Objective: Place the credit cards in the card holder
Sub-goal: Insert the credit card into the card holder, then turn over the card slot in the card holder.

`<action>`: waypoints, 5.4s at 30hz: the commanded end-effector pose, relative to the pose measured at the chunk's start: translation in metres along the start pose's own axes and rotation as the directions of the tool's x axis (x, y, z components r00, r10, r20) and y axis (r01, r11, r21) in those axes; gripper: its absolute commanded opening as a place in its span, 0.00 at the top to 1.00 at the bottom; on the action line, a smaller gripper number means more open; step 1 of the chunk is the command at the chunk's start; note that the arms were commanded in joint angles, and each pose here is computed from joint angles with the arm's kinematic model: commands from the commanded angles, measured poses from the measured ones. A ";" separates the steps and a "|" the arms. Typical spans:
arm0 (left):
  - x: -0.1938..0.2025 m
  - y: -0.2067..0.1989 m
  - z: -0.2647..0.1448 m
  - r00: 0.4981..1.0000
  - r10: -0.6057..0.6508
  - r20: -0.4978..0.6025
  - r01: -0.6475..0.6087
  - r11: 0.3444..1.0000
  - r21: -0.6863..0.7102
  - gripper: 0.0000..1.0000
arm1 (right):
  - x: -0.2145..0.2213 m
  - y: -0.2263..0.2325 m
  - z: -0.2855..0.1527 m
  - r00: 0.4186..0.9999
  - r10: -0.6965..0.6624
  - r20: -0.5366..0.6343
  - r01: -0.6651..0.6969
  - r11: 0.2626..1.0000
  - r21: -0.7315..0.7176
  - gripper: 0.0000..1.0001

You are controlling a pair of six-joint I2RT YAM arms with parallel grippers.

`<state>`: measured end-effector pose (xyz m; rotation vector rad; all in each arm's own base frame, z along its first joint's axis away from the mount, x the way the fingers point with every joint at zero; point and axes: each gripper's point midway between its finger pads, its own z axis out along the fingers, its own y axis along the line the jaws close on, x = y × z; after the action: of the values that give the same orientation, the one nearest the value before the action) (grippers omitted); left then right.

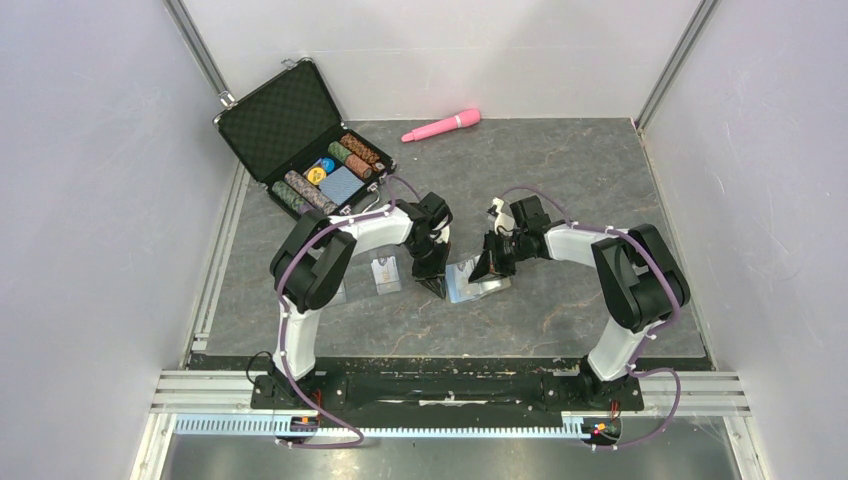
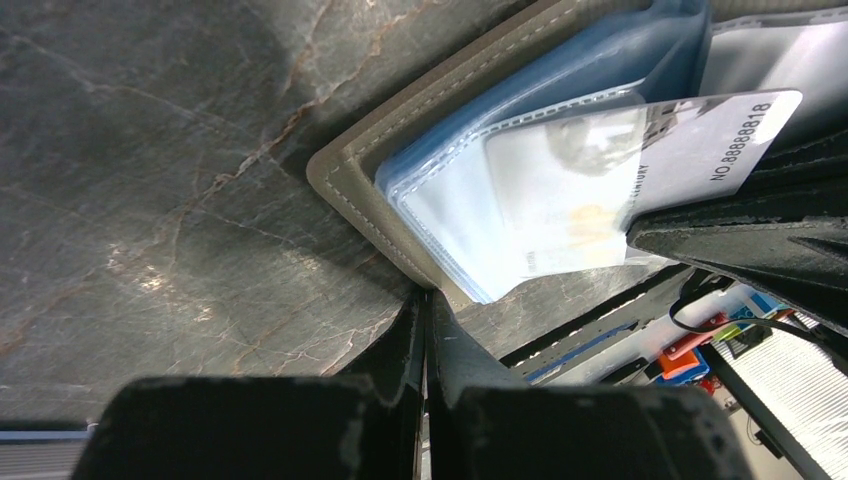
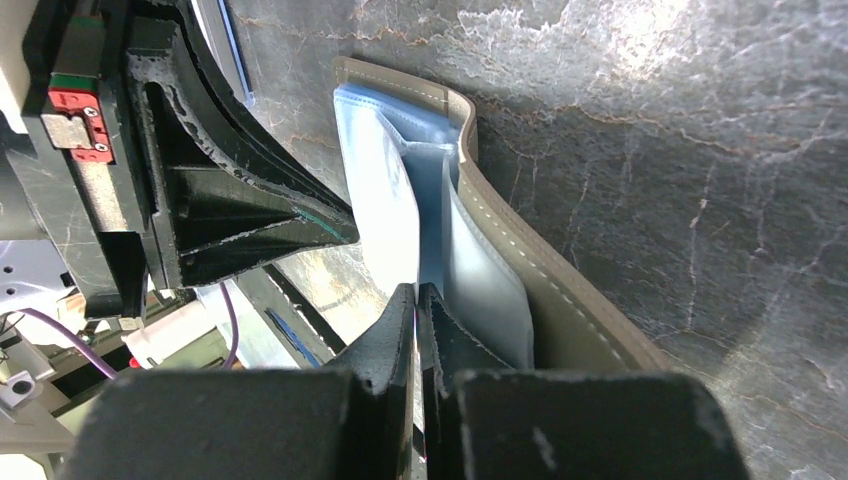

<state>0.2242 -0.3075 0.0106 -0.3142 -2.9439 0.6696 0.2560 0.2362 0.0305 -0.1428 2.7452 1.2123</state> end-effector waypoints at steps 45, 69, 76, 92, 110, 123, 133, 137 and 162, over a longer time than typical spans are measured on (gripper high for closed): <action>-0.031 0.014 0.023 0.992 0.106 0.063 -0.100 0.991 -0.089 0.97 | 0.014 0.014 0.010 0.990 -0.092 -0.105 0.098 0.994 0.052 0.79; -0.043 -0.034 -0.047 0.968 0.096 0.231 -0.122 0.987 0.103 0.40 | -0.013 0.030 -0.033 0.975 -0.222 -0.019 0.223 0.962 0.159 0.55; -0.051 -0.060 -0.048 0.970 0.019 0.242 -0.088 0.956 0.279 0.51 | -0.007 0.014 -0.019 0.975 -0.216 -0.048 0.220 0.967 0.128 0.90; -0.049 -0.035 -0.023 0.975 -0.036 0.220 -0.011 0.978 0.210 0.57 | 0.017 -0.036 -0.004 0.982 -0.163 -0.096 0.182 0.953 0.242 1.00; -0.051 -0.030 -0.011 0.978 -0.048 0.201 0.010 0.982 0.187 0.57 | 0.018 -0.038 -0.003 0.982 -0.155 -0.103 0.176 0.953 0.245 1.00; -0.053 -0.029 -0.011 0.979 -0.017 0.206 -0.012 0.990 0.140 0.53 | 0.018 -0.037 -0.002 0.982 -0.155 -0.105 0.176 0.955 0.237 1.00; -0.050 -0.020 -0.013 0.978 0.031 0.205 -0.044 0.997 0.059 0.50 | 0.015 -0.035 -0.001 0.982 -0.155 -0.103 0.176 0.956 0.233 1.00; -0.050 -0.020 -0.013 0.980 0.035 0.197 -0.046 0.998 0.047 0.51 | 0.015 -0.035 -0.001 0.982 -0.157 -0.105 0.178 0.957 0.231 1.00; -0.054 -0.049 -0.031 0.969 0.043 0.243 -0.080 0.986 0.143 0.56 | 0.017 -0.036 0.000 0.982 -0.155 -0.108 0.176 0.958 0.228 1.00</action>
<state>0.2699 -0.3376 0.0374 -0.2925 -3.0925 0.8868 0.2411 0.2171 0.0144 -0.3832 2.8499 0.9139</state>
